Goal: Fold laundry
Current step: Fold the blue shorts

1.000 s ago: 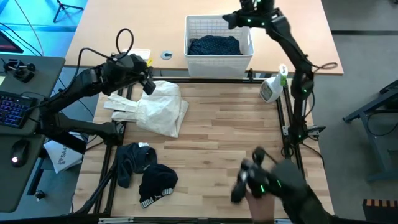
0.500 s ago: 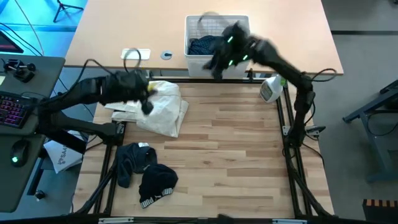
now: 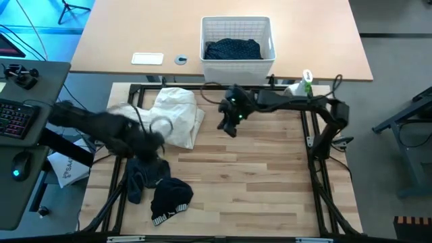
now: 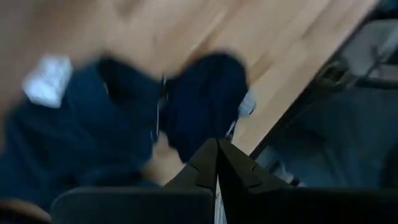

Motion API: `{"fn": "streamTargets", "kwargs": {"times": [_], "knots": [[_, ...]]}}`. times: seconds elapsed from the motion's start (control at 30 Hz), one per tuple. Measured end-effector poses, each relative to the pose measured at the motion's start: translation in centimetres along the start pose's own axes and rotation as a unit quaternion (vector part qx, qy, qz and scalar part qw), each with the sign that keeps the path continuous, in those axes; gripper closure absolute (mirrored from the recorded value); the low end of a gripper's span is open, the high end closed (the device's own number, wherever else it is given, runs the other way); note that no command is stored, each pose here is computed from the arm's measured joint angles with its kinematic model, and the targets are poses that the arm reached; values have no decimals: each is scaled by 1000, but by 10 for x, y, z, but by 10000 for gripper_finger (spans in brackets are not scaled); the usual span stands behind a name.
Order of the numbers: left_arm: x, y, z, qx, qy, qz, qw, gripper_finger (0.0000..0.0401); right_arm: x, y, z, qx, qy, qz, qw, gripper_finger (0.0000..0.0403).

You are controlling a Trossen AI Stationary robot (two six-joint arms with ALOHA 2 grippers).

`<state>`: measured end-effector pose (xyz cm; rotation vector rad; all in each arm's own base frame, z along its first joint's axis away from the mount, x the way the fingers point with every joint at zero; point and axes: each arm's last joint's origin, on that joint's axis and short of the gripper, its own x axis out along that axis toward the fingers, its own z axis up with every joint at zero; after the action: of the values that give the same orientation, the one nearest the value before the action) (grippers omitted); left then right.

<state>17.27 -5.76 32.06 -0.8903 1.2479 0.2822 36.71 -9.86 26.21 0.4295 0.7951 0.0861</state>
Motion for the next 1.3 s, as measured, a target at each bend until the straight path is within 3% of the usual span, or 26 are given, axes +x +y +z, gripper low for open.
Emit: {"fn": "streamTargets", "kwargs": {"times": [0.07, 0.17, 0.33, 0.43, 0.53, 0.63, 0.73, 0.87, 0.97, 1.13, 1.3], "knots": [[22, -4, -9, -38, 28, 11, 999, 401, -9, 7, -3, 20, -55, -20, 998, 387], [50, -4, -22, -142, 60, 41, 987, 394, -27, 12, -18, 48, -112, -51, 991, 387], [77, 6, -43, -251, 89, 109, 958, 349, -53, 9, -85, 107, -129, -93, 981, 387], [86, 16, -49, -311, 41, 130, 941, 305, -61, 11, -132, 157, -120, -82, 977, 387], [95, 25, -48, -340, -30, 133, 930, 255, -73, 18, -163, 183, -146, -56, 971, 387], [110, 37, -45, -342, -86, 149, 924, 210, -86, 25, -184, 191, -172, -30, 966, 387], [124, 44, -40, -310, -84, 160, 933, 184, -100, 31, -193, 198, -203, -4, 959, 387], [141, 50, -33, -254, -47, 207, 943, 180, -116, 39, -198, 174, -240, 2, 955, 387], [152, 53, -28, -237, -28, 241, 941, 188, -125, 41, -199, 171, -269, -1, 948, 387], [168, 53, -18, -202, 22, 277, 939, 230, -132, 44, -200, 167, -288, 8, 943, 387], [167, 37, -6, -127, 59, 267, 953, 341, -133, 44, -200, 163, -290, 10, 943, 387]]}}
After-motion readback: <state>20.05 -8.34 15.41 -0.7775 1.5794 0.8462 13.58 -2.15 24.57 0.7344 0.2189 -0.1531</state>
